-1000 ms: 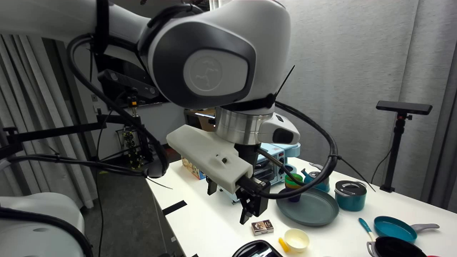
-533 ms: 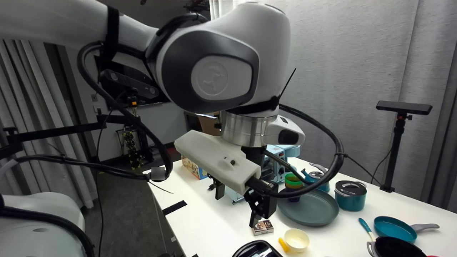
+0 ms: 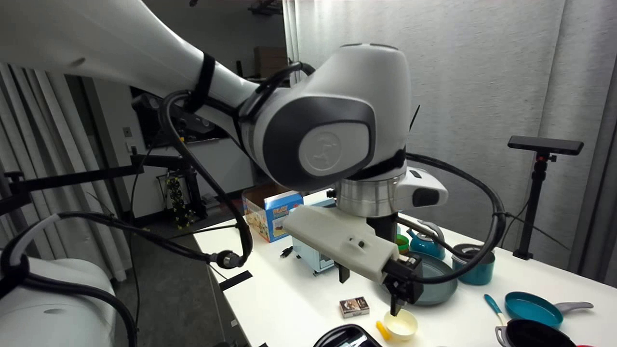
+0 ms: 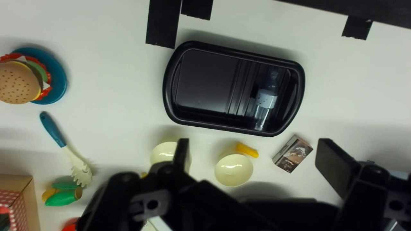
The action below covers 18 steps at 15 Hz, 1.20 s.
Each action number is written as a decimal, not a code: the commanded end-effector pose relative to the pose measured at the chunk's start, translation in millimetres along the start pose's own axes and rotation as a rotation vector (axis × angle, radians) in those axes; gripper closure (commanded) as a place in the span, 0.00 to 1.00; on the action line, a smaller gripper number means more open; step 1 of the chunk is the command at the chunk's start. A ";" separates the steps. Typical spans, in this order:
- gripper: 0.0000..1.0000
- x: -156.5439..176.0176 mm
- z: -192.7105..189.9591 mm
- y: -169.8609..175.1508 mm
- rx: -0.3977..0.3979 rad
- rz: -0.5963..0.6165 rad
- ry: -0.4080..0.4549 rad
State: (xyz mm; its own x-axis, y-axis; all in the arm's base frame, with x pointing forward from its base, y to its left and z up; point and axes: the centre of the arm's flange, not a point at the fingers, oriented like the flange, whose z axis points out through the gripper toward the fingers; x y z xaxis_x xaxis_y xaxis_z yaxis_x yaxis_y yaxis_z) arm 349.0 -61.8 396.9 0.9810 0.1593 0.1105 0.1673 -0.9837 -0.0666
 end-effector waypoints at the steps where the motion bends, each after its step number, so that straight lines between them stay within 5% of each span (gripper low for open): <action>1: 0.00 18.3 27.4 19.0 -0.082 0.024 0.003; 18: 0.00 37.7 57.6 25.9 -0.084 -0.005 -0.018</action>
State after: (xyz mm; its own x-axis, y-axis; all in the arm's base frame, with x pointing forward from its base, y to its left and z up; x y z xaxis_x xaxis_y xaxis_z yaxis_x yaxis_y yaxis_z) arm 375.3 -73.6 348.1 0.9853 0.1495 0.0822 0.1500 -0.9887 0.0003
